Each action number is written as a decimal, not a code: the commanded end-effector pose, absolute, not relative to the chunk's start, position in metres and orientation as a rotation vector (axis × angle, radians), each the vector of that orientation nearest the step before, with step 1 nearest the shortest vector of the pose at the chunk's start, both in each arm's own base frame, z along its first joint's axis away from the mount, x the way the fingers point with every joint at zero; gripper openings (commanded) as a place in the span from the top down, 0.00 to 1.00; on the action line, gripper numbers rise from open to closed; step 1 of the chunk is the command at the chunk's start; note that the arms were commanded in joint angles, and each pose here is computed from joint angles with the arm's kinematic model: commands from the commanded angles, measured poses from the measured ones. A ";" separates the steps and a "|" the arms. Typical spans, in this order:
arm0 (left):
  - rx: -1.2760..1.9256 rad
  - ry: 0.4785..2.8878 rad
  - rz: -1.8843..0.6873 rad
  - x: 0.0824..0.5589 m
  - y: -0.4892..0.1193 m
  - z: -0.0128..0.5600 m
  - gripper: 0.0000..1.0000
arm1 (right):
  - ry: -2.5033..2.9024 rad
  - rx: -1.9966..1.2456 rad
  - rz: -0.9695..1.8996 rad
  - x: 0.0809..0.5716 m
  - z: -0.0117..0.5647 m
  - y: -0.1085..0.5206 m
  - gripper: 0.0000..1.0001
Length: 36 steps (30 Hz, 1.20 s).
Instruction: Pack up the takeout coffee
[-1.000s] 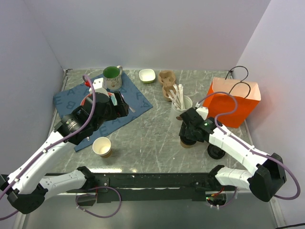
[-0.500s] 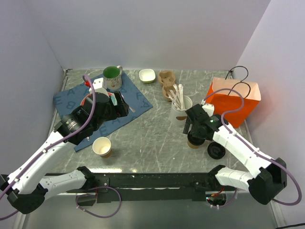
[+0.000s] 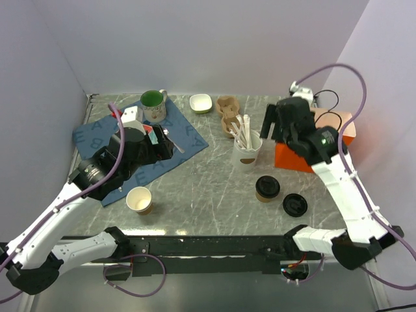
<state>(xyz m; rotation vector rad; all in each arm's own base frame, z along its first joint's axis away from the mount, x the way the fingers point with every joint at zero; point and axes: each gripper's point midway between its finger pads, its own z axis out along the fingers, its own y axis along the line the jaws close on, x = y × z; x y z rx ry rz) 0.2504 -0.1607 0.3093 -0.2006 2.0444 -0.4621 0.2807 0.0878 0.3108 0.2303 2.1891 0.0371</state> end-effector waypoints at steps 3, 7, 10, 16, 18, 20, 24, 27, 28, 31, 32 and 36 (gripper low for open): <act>-0.192 1.980 -0.559 0.240 -0.160 0.335 0.03 | 2.131 0.145 -0.191 0.330 0.345 0.048 0.11; -0.209 1.989 -0.580 0.233 -0.157 0.334 0.03 | 2.174 0.150 -0.229 0.348 0.341 0.040 0.15; -0.223 1.989 -0.596 0.230 -0.156 0.335 0.03 | 2.202 0.142 -0.249 0.363 0.331 0.033 0.16; -0.243 2.008 -0.591 0.232 -0.158 0.332 0.03 | 2.266 0.160 -0.288 0.391 0.310 0.011 0.23; -0.243 2.016 -0.574 0.235 -0.159 0.331 0.03 | 2.277 0.151 -0.290 0.399 0.305 0.007 0.27; -0.244 2.014 -0.567 0.238 -0.160 0.333 0.03 | 2.324 0.162 -0.271 0.403 0.293 0.004 0.33; -0.242 2.023 -0.559 0.245 -0.166 0.331 0.03 | 2.344 0.157 -0.263 0.408 0.287 -0.001 0.42; -0.240 2.027 -0.565 0.247 -0.169 0.330 0.03 | 2.350 0.181 -0.255 0.408 0.282 -0.008 0.53; -0.238 2.027 -0.568 0.247 -0.170 0.331 0.03 | 2.354 0.185 -0.253 0.409 0.281 -0.009 0.63; -0.233 2.028 -0.567 0.248 -0.171 0.331 0.03 | 2.369 0.197 -0.250 0.410 0.276 -0.012 0.78; -0.233 2.028 -0.567 0.248 -0.171 0.331 0.03 | 2.371 0.181 -0.249 0.411 0.275 -0.011 0.82; -0.234 2.026 -0.562 0.248 -0.170 0.331 0.03 | 2.358 0.138 -0.241 0.416 0.282 -0.009 1.00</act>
